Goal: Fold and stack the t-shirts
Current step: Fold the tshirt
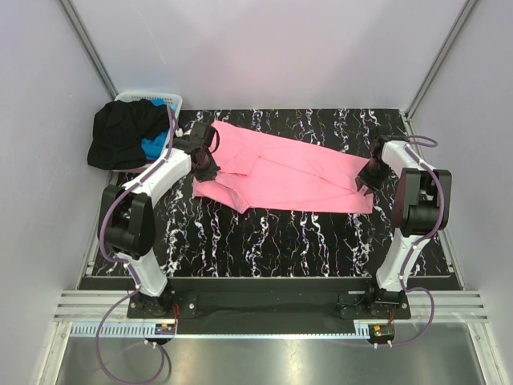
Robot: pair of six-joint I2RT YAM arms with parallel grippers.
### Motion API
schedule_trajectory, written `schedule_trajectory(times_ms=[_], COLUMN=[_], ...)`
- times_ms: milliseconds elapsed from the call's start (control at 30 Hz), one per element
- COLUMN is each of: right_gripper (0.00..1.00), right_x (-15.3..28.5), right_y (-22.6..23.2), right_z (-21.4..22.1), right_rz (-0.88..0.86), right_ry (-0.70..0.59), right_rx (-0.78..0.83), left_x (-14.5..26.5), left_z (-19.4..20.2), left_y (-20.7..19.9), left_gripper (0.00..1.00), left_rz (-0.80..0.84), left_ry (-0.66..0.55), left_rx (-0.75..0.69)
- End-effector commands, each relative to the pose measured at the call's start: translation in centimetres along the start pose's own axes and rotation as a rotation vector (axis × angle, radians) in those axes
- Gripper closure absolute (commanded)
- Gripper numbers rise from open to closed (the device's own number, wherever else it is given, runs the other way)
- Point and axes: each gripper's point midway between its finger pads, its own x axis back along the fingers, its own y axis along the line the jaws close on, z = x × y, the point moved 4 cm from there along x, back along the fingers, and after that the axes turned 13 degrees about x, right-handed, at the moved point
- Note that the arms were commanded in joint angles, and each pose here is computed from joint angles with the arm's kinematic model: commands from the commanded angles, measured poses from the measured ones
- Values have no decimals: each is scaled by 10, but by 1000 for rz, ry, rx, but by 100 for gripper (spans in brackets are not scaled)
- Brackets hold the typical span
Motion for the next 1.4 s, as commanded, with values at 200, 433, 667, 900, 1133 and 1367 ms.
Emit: schedule_trajectory(times_ms=[200, 433, 667, 900, 1133, 1367], right_gripper=[64, 65, 66, 95, 100, 100], right_x=[8, 1, -1, -3, 15, 51], right_y=[-27, -15, -2, -1, -9, -21], right_z=[-1, 4, 6, 7, 4, 10], right_rz=[169, 90, -7, -15, 18, 25], right_ry=[-49, -4, 5, 14, -31, -113], right_rx=[22, 40, 54, 54, 33, -27], left_x=[3, 7, 8, 9, 12, 34], left_z=[-8, -8, -8, -9, -9, -20], left_y=[-6, -6, -5, -2, 0, 10], left_gripper=[100, 100, 100, 100, 100, 100], left_rz=[22, 27, 28, 21, 18, 13], left_ry=[-22, -30, -33, -38, -45, -143], left_rx=[14, 14, 17, 16, 22, 64])
